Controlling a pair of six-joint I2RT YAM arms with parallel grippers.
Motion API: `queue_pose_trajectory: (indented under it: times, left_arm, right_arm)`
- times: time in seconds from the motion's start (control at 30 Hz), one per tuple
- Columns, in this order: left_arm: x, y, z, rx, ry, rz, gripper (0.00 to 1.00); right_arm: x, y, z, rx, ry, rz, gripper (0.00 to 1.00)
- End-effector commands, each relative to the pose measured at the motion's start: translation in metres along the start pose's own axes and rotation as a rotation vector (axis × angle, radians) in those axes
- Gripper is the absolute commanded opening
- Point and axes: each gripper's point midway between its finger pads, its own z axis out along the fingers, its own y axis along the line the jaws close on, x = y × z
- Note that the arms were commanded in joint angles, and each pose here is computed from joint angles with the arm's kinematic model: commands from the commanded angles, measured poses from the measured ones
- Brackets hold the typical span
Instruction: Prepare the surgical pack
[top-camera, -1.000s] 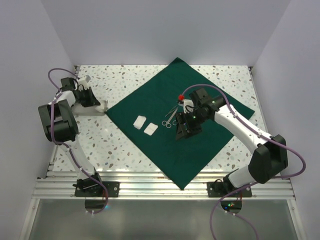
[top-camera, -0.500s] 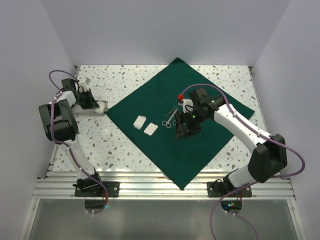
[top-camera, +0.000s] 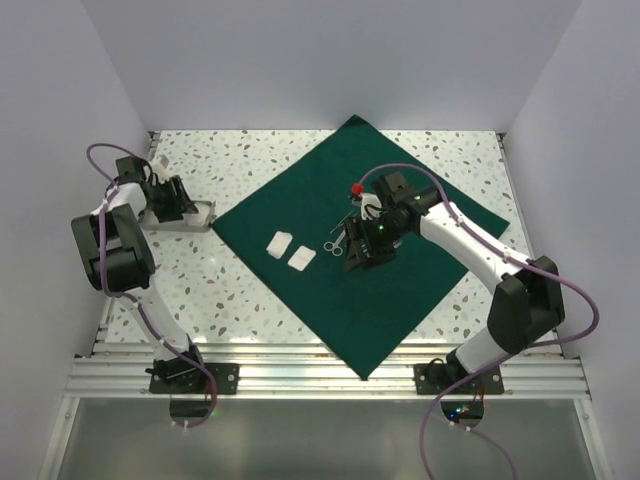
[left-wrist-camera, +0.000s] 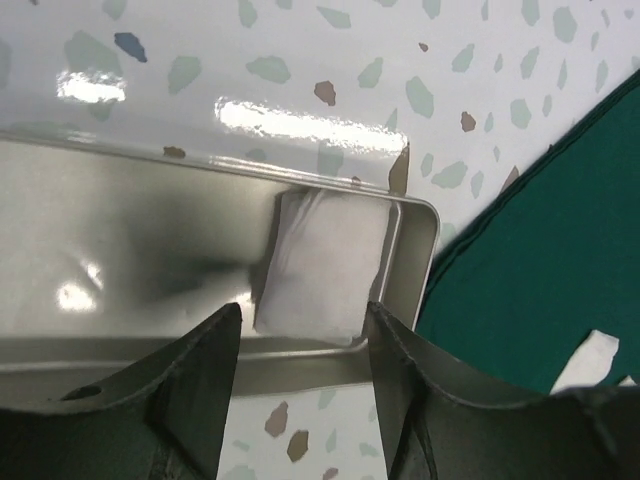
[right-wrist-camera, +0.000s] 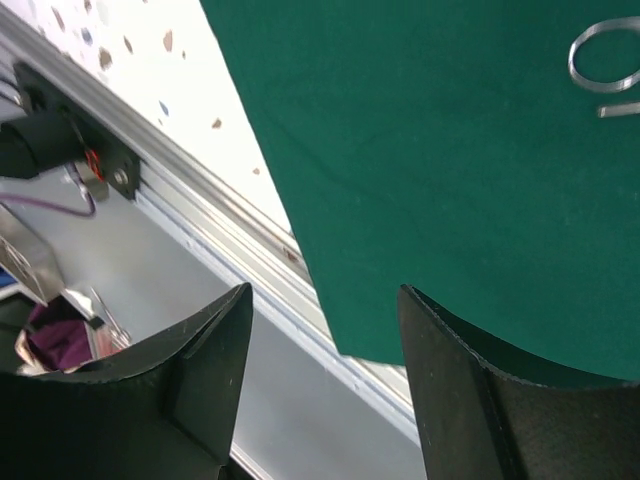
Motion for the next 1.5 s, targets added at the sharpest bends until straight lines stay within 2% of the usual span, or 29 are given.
queue_pose_trajectory:
  times: [0.0, 0.07, 0.2, 0.4, 0.57, 0.63, 1.0, 1.47]
  left_arm:
    - [-0.025, -0.002, -0.044, -0.099, -0.09, -0.067, 0.57]
    - [-0.019, -0.006, -0.056, -0.128, -0.099, -0.122, 0.57]
    - [-0.012, -0.035, -0.102, -0.129, -0.203, -0.202, 0.57]
    - [0.051, -0.102, -0.128, -0.083, -0.17, -0.107, 0.54]
    - [0.106, -0.119, -0.135, -0.034, -0.121, -0.1, 0.51]
    - [0.116, -0.121, -0.135, -0.041, -0.104, -0.076, 0.51]
    - [0.12, -0.13, -0.132, -0.053, -0.111, 0.026, 0.48]
    - [0.121, -0.13, -0.126, -0.049, -0.1, 0.019, 0.47]
  right_arm:
    - [-0.042, 0.015, 0.007, -0.056, -0.11, 0.039, 0.63]
    - [-0.055, 0.021, 0.017, -0.098, -0.143, 0.093, 0.63]
    - [-0.071, 0.031, 0.045, -0.153, -0.172, 0.184, 0.62]
    - [-0.091, 0.029, 0.095, -0.171, -0.188, 0.333, 0.59]
    - [-0.103, 0.006, 0.124, -0.069, -0.256, 0.382, 0.53]
    - [-0.103, 0.0, 0.131, -0.05, -0.26, 0.39, 0.51]
    - [-0.105, -0.014, 0.16, -0.056, -0.271, 0.423, 0.41]
    - [-0.109, -0.026, 0.175, -0.013, -0.262, 0.454, 0.35]
